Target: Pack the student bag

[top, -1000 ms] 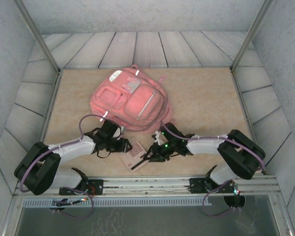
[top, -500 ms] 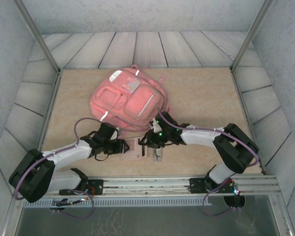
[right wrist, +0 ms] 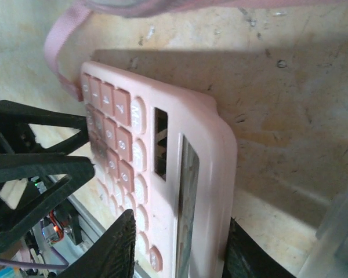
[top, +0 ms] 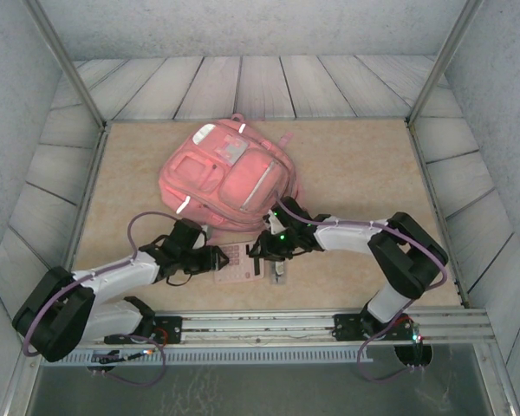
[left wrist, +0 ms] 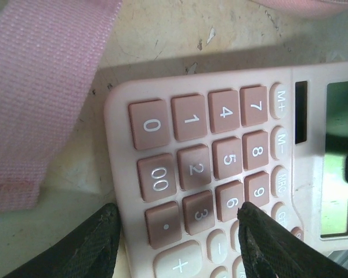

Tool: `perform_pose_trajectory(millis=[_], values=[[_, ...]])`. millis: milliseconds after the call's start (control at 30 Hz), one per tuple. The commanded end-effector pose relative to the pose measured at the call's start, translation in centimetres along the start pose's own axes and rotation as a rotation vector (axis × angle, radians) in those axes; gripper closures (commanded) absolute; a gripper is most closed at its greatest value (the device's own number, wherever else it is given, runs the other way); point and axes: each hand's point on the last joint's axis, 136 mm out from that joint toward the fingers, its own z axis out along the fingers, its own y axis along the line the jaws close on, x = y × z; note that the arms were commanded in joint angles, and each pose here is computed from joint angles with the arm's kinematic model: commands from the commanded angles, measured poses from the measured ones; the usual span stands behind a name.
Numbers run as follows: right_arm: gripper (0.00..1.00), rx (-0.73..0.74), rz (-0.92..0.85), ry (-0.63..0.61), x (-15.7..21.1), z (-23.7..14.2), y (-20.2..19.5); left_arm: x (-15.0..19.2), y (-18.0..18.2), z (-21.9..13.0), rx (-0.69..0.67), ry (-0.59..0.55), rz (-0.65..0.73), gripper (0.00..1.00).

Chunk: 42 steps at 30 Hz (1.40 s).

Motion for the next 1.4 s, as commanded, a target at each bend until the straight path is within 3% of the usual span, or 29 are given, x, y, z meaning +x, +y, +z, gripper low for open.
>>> perform_pose_trajectory(millis=[0,100,333,433,733,900,1133,1367], values=[[0.66,-0.027,-0.019,0.003,0.0,0.5,0.1,2.1,1.9,0.6,-0.046,0.072,-0.051,0.44],[0.68,-0.036,-0.016,-0.006,0.0,0.7,0.0,2.0,1.6,0.6,-0.032,0.071,-0.044,0.43],[0.86,-0.046,-0.031,-0.039,-0.4,-0.1,0.6,1.5,1.1,-0.1,-0.039,0.055,-0.019,0.41],[0.89,-0.051,-0.055,-0.050,-0.5,-0.8,1.0,0.7,0.7,-0.6,-0.046,0.033,0.016,0.34],[0.92,-0.115,-0.091,-0.114,-1.1,-5.2,1.6,-7.9,-4.0,-5.9,-0.140,-0.117,0.294,0.27],[0.95,-0.121,-0.058,-0.194,-1.7,-9.3,-0.5,-13.4,-7.1,-7.1,-0.196,-0.191,0.435,0.27],[0.99,0.190,0.030,-0.330,-2.4,-17.0,-7.5,-19.3,-10.4,-5.4,-0.306,-0.166,0.604,0.32],[1.00,0.562,0.063,-0.429,-2.0,-24.4,-11.0,-19.8,-13.3,0.5,-0.417,-0.075,0.773,0.33]])
